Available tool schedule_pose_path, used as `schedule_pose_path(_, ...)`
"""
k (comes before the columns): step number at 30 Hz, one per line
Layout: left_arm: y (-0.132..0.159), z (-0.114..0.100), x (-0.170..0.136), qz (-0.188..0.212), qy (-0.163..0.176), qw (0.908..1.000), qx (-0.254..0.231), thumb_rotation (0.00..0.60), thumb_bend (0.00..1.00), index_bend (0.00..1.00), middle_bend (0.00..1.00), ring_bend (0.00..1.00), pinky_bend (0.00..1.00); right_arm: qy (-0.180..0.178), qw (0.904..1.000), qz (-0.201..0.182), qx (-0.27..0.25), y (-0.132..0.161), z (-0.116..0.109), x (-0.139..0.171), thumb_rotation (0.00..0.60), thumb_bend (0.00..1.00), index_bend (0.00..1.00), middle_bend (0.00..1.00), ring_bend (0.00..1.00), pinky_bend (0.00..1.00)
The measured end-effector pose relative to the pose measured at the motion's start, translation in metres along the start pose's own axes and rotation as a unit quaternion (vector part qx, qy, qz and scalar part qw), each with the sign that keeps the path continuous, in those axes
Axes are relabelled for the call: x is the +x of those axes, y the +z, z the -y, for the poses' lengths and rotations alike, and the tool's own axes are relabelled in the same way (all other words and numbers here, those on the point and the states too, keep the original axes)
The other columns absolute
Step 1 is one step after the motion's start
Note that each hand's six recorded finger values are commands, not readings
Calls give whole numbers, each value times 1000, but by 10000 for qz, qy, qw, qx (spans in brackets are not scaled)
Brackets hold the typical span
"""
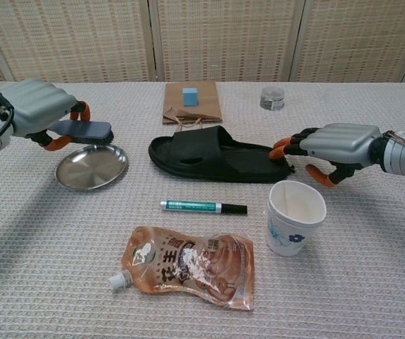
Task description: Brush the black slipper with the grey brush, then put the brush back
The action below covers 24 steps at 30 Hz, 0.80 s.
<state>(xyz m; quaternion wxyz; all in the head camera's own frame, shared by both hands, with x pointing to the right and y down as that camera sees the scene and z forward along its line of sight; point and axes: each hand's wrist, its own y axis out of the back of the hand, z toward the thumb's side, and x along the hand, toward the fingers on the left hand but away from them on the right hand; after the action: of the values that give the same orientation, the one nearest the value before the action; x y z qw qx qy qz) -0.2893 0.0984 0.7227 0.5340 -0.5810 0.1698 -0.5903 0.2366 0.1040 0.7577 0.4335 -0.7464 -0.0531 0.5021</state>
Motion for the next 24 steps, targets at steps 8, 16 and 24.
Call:
schedule_pose_path(8,-12,22,-13,-110,-230,9996,-109,600,455,472,540,754,1000,-211,9997,-74,-116,0,-23,7,600,733,8,7,0,0)
schedule_pose_path(16,-17,35,-19,-222,-374,9988,-242,600,455,469,535,754,1000,-391,9991,-98,-135,-1,-40,15,600,485,0,7,0,0)
schedule_pose_path(24,-8,48,-20,-171,-589,9976,-309,600,454,367,449,753,1000,-647,9974,41,-307,-11,-59,28,600,485,0,7,0,0)
